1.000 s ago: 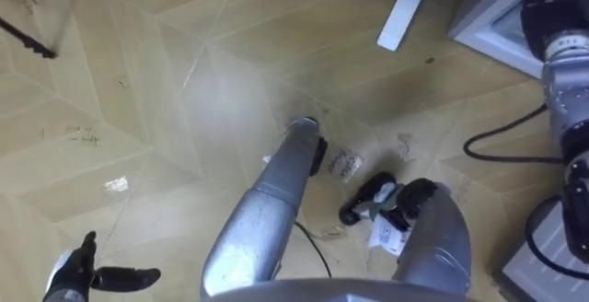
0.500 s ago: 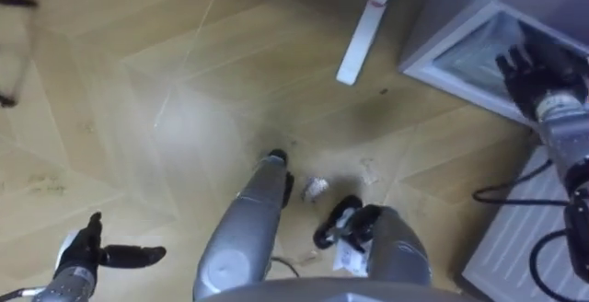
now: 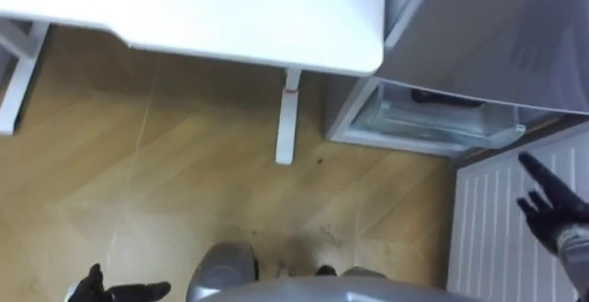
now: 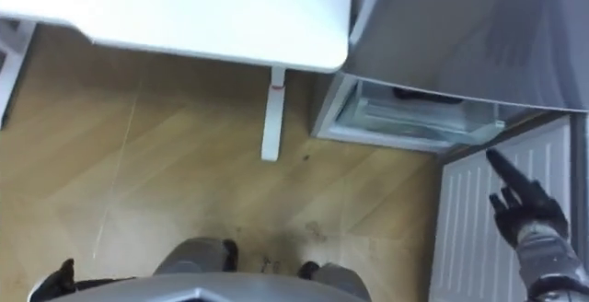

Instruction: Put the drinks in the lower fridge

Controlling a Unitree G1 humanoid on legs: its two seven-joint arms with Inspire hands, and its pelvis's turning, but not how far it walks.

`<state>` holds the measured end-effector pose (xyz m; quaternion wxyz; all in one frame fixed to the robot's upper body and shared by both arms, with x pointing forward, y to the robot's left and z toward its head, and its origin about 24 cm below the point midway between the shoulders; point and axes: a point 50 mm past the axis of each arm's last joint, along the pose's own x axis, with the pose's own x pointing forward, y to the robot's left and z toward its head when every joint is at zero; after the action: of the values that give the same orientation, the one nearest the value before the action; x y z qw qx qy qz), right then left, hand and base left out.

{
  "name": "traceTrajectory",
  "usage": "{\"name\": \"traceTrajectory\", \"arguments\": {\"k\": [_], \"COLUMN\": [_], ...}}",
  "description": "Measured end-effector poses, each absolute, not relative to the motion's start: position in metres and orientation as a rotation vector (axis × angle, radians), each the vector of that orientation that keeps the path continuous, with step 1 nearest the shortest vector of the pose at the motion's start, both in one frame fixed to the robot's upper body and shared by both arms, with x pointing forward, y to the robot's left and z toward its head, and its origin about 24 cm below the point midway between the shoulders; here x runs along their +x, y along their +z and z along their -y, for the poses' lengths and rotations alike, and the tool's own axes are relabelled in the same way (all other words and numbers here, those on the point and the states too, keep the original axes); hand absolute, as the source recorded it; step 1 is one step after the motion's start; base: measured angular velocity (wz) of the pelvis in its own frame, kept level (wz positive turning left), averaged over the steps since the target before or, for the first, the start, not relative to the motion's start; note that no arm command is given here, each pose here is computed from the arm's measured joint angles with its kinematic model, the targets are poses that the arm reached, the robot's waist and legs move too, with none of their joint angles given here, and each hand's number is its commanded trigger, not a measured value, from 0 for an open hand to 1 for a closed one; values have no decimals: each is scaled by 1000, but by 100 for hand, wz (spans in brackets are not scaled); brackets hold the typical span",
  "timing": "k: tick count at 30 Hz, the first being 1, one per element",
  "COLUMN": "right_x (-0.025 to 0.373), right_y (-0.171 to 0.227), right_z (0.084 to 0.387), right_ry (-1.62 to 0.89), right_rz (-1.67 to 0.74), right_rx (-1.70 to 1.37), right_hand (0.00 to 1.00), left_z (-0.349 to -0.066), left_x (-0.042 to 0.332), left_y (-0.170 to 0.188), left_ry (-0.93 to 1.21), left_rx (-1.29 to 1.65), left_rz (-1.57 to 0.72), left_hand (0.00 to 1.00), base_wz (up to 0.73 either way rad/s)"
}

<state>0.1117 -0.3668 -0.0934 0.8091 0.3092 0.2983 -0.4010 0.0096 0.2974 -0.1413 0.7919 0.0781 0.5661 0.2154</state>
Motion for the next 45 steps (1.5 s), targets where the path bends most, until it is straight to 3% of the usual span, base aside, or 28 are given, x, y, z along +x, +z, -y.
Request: {"name": "traceTrajectory", "arguments": {"k": [12, 27, 45], "right_x": [130, 137, 90], "right_y": [-63, 8, -23], "right_z": [385, 452, 455], "right_ry": [-872, -1137, -1253], "right_rz": [-628, -475, -684], "right_rx": [262, 8, 75], "right_hand": [0, 0, 0], "left_z": [-291, -307, -310], "left_x": [-1, -17, -18], "left_y": [-144, -137, -133], "left_ry": [498, 606, 584], "left_rx": [163, 180, 216], "left_rz": [-1234, -1265, -1266], "left_hand": [0, 0, 0], "base_wz": [-8, -3, -1]}}
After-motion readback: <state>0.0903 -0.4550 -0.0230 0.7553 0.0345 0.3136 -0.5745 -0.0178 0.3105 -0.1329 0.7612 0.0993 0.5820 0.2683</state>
